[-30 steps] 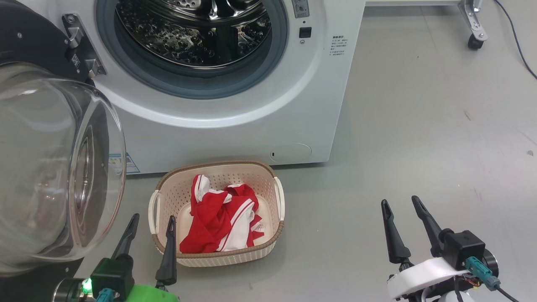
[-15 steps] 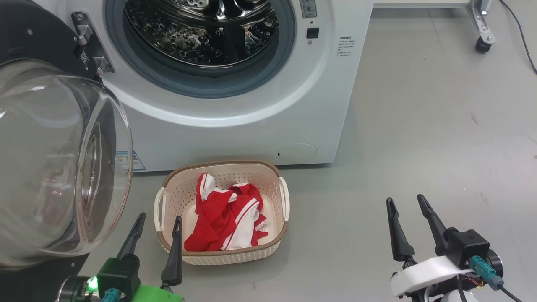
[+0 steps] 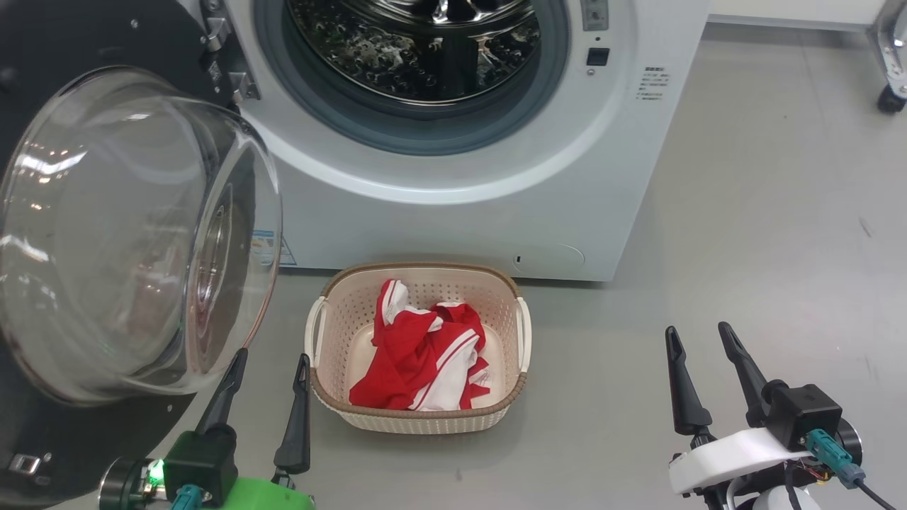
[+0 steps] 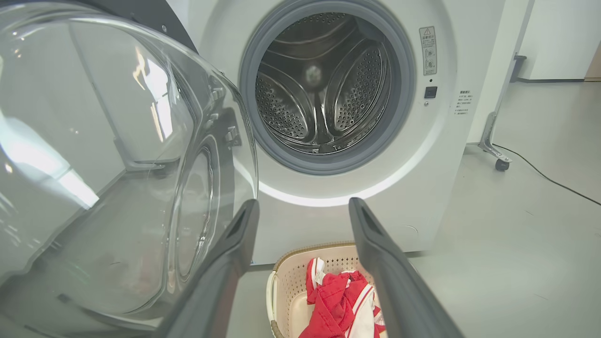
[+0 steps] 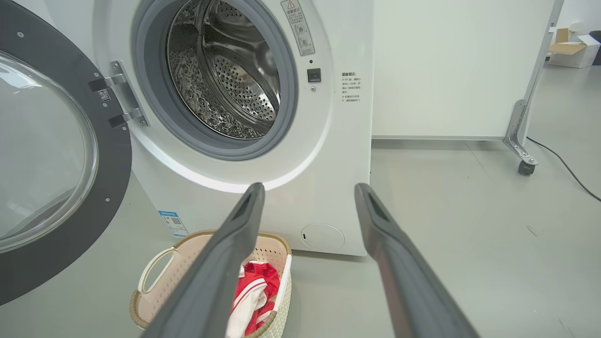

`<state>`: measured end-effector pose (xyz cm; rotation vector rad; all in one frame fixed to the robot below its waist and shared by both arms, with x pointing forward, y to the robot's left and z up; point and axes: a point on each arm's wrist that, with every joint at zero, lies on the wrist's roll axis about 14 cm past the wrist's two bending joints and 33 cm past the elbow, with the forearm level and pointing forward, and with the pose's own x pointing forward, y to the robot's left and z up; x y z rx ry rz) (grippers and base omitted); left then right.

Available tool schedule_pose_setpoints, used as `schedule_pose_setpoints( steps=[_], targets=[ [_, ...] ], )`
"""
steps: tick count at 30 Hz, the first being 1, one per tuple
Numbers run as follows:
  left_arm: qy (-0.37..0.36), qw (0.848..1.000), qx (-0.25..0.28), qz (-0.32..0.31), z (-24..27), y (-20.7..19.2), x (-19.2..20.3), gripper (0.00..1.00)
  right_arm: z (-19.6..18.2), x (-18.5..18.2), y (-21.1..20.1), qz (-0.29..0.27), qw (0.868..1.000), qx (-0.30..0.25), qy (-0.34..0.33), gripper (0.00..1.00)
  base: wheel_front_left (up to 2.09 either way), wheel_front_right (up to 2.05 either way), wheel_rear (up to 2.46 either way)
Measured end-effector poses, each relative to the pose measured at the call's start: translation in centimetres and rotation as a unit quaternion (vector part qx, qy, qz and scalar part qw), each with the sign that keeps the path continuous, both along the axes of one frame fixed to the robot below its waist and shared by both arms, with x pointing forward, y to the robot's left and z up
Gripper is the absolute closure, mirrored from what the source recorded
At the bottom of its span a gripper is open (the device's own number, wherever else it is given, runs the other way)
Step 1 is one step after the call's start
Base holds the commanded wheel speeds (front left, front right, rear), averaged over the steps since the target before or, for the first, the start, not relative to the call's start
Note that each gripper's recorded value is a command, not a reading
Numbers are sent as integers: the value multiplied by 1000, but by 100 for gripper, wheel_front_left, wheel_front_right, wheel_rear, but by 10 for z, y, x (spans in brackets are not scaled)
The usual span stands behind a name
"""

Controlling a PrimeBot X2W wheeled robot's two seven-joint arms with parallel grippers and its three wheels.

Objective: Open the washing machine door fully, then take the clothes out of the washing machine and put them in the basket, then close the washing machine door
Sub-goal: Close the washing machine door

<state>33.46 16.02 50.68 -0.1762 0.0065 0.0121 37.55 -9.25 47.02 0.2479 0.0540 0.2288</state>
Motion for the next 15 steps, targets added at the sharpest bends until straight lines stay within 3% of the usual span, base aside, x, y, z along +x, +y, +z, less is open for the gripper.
schedule_pose_setpoints(
  steps=[15],
  targets=[
    [-7, 994, 4, 107, 4, 56, -31, 0, -3, 15, 60, 93, 996, -2, -2, 0, 0, 0, 0]
  ],
)
